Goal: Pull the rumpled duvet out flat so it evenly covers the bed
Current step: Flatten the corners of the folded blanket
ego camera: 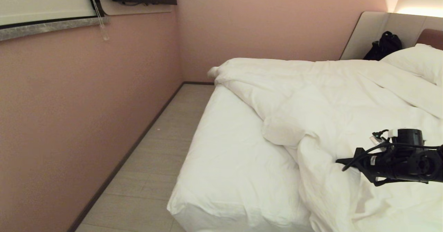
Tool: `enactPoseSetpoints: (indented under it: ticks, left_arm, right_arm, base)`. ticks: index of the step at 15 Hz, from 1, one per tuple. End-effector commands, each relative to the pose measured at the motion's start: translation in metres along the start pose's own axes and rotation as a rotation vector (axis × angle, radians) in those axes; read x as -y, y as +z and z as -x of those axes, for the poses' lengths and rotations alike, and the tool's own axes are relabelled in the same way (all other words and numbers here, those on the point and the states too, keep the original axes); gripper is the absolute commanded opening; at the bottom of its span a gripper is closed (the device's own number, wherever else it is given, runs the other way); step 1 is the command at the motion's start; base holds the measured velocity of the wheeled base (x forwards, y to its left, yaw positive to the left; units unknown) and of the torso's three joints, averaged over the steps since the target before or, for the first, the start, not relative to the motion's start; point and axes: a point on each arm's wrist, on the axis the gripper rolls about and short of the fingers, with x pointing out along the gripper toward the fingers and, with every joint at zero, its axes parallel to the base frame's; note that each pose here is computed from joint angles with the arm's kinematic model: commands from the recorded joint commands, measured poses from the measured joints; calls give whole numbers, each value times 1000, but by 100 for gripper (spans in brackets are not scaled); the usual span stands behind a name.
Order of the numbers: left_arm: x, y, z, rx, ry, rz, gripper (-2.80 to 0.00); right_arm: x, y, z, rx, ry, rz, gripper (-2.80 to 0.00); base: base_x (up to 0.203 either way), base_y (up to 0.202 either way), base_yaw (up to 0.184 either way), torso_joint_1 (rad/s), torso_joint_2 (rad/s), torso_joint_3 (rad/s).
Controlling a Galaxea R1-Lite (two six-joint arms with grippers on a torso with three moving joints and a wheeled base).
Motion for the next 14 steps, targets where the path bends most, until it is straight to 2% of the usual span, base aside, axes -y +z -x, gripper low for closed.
enactPoseSetpoints:
  ticks: [1,3,6,11,14]
  left_arm:
    - [0,0,0,1,0,0,-280]
    - [0,0,0,0,0,0,-280]
    - [0,0,0,0,0,0,-280]
    - [0,0,0,0,0,0,-280]
    - [0,0,0,0,0,0,-280]
  right_arm:
    - [-11,1,12,25,19,19,-280]
    - [-24,-4,24,36,34,43,-280]
    - [-54,-20,49,55,79,112,-280]
    - [-102,-61,70,12,180,231,-280]
    - [-125,-91,75,-59,255,309,-280]
  base:
    - [0,0,0,0,0,0]
    - [0,0,0,0,0,0]
    - [0,0,0,0,0,0]
    - [0,0,0,0,0,0]
    - [0,0,0,0,0,0]
